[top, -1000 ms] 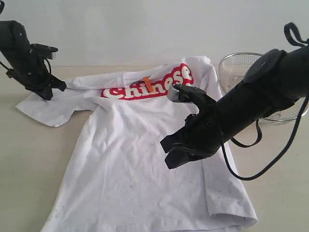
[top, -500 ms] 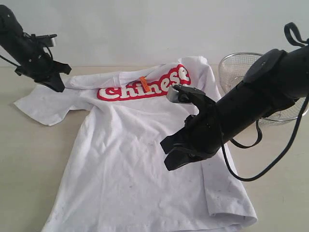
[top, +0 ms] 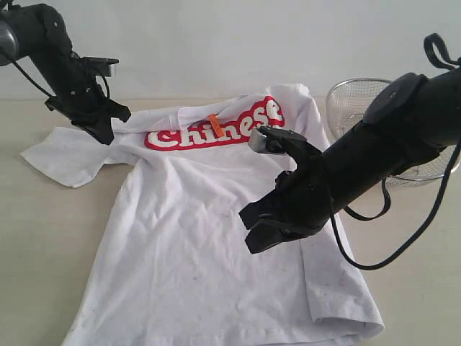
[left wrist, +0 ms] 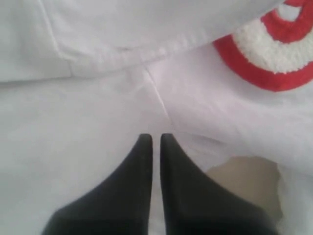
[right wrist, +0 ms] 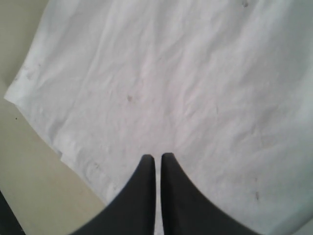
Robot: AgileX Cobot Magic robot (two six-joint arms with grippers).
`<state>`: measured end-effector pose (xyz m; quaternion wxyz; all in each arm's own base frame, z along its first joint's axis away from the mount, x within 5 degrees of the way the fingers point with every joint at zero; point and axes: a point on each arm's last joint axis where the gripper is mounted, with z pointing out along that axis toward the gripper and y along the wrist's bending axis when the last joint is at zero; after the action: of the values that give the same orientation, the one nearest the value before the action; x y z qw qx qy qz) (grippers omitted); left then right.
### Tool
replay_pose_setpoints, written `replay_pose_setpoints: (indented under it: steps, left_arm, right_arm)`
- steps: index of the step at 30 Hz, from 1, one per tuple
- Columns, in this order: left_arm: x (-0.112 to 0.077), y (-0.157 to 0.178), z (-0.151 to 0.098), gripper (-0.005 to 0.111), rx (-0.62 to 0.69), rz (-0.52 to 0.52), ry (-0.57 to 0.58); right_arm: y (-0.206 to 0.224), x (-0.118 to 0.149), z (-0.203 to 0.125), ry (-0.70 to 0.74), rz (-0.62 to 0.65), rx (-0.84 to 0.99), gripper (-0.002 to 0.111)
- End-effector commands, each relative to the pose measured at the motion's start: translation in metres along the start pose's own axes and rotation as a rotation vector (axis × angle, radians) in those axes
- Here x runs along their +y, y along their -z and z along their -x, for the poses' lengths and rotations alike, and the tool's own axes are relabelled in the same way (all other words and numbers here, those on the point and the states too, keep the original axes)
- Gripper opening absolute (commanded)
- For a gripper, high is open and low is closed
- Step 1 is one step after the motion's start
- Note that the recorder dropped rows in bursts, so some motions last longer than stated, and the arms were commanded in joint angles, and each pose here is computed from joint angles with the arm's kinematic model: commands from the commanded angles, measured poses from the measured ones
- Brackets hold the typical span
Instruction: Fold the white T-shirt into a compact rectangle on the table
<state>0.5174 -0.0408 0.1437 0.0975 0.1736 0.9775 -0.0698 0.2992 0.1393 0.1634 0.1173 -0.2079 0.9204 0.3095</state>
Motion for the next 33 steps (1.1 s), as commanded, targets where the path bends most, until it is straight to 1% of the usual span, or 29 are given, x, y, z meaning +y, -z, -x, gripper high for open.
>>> replay_pose_setpoints:
  steps: [1, 5, 13, 17, 20, 24, 30, 33]
  left_arm:
    - [-0.002, 0.001, -0.002, 0.005, 0.018, 0.01, 0.007]
    - [-0.003, -0.014, -0.013, 0.005, 0.075, -0.01, 0.018]
    - [-0.002, -0.026, -0.022, 0.005, 0.127, -0.012, 0.023]
    - [0.011, -0.036, -0.029, 0.005, 0.152, -0.001, 0.041]
    - [0.027, -0.042, -0.036, 0.005, 0.17, 0.006, 0.068]
    - [0.045, -0.044, -0.043, 0.005, 0.19, 0.045, 0.104]
    - [0.065, -0.04, -0.049, 0.005, 0.171, 0.067, 0.138]
    - [0.07, -0.039, -0.048, 0.005, 0.147, 0.085, 0.142]
  right_arm:
    - [0.001, 0.0, 0.001, 0.015, -0.002, -0.006, 0.0]
    - [0.001, 0.0, 0.002, 0.013, -0.002, -0.008, 0.0]
    - [0.001, 0.0, 0.002, 0.008, -0.002, -0.014, 0.0]
    - [0.001, 0.001, 0.002, 0.005, 0.001, -0.015, 0.0]
    - [0.001, 0.001, 0.002, 0.005, 0.001, -0.015, 0.0]
    - [0.001, 0.001, 0.002, 0.006, 0.0, -0.016, 0.0]
    - [0.001, 0.0, 0.002, 0.006, -0.002, -0.018, 0.0]
    - [0.001, 0.0, 0.002, 0.006, -0.002, -0.018, 0.0]
